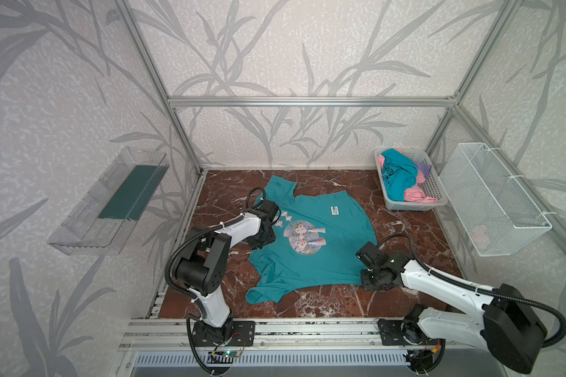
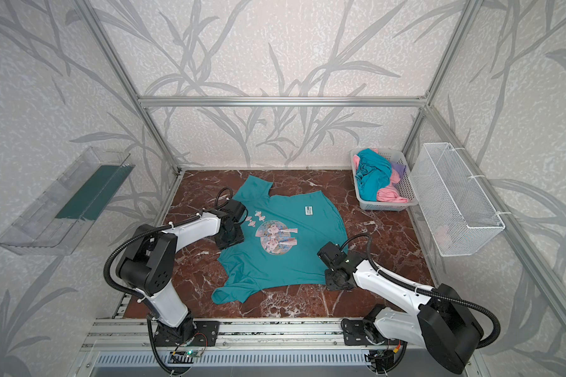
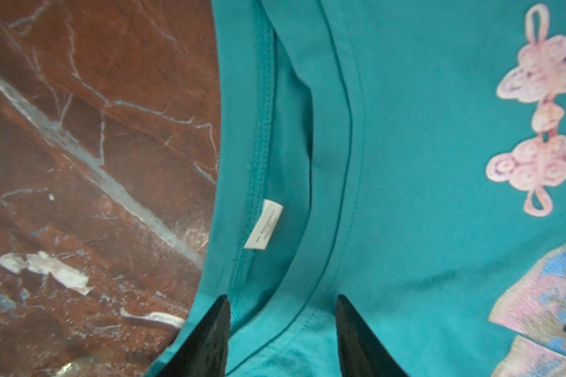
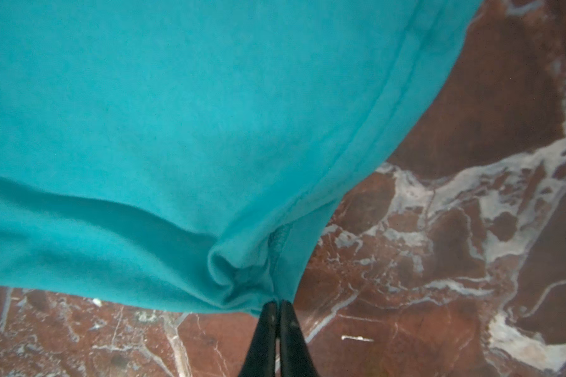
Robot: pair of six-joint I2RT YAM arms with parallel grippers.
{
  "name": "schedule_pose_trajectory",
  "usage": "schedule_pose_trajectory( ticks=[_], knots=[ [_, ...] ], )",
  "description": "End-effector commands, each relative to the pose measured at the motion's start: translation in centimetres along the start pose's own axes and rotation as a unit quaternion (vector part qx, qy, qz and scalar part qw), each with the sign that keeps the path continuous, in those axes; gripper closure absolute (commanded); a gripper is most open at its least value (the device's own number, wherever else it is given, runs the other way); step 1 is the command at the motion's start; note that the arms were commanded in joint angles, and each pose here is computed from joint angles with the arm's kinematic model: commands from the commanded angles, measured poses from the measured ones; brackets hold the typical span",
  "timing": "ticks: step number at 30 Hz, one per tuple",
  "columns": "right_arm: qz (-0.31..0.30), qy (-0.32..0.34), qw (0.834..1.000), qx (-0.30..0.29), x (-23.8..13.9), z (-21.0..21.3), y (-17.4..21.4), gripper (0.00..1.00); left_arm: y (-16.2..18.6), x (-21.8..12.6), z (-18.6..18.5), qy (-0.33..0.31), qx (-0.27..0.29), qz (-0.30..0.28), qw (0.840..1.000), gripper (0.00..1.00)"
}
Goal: Fold and stack the t-shirts
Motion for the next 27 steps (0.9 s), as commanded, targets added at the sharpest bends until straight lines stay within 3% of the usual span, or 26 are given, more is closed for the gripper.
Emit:
schedule_pose_trajectory(
  ticks=[1,4,5,9,12,14,17,22,27],
  knots=[
    [0.009,0.010,1.000,0.004,-0.9,-0.5,0.6,0.85,-0.7,-1.0,0.3,-0.015,0.002,-0.013,1.000,0.47],
    [0.011,0.011,1.000,-0.027,-2.4,-0.6,0.6,0.61,-0.9,-3.2,0.5,0.007,-0.002,-0.023,1.000,0.46],
    [0.006,0.010,0.999,-0.033,-3.1,-0.6,0.5,0.57,-1.0,-4.1,0.8,0.011,-0.003,-0.028,1.000,0.46],
    [-0.046,-0.015,0.994,-0.099,-5.9,1.6,-0.7,0.58,-1.0,-7.2,2.5,0.025,-0.011,-0.049,0.998,0.45],
    [-0.091,-0.030,0.974,-0.207,-7.7,5.5,-2.4,0.66,0.1,-7.9,4.0,0.035,-0.027,-0.042,0.998,0.54],
    [-0.120,-0.060,0.946,-0.295,-8.3,9.6,-3.1,0.70,1.2,-7.7,5.2,0.037,-0.041,-0.030,0.998,0.60],
    [-0.152,-0.132,0.904,-0.378,-8.6,15.4,-3.8,0.71,2.5,-7.4,7.7,0.028,-0.072,-0.031,0.997,0.64],
    [-0.185,-0.193,0.828,-0.493,-8.5,22.9,-3.7,0.71,3.1,-7.6,11.2,0.045,-0.138,-0.067,0.987,0.55],
    [-0.170,-0.218,0.778,-0.564,-7.2,27.8,-2.1,0.67,2.4,-9.0,14.1,0.088,-0.219,-0.097,0.967,0.54]
  ],
)
Point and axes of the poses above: each gripper's point midway between its finger pads, its own x axis out along the fingers, its own z axis along the line the jaws close on, y = z × x, the point moved 5 cm from there along -x, back along the fingers, and after that the axes turned 12 degrees about -x, right-handed, at the moved point
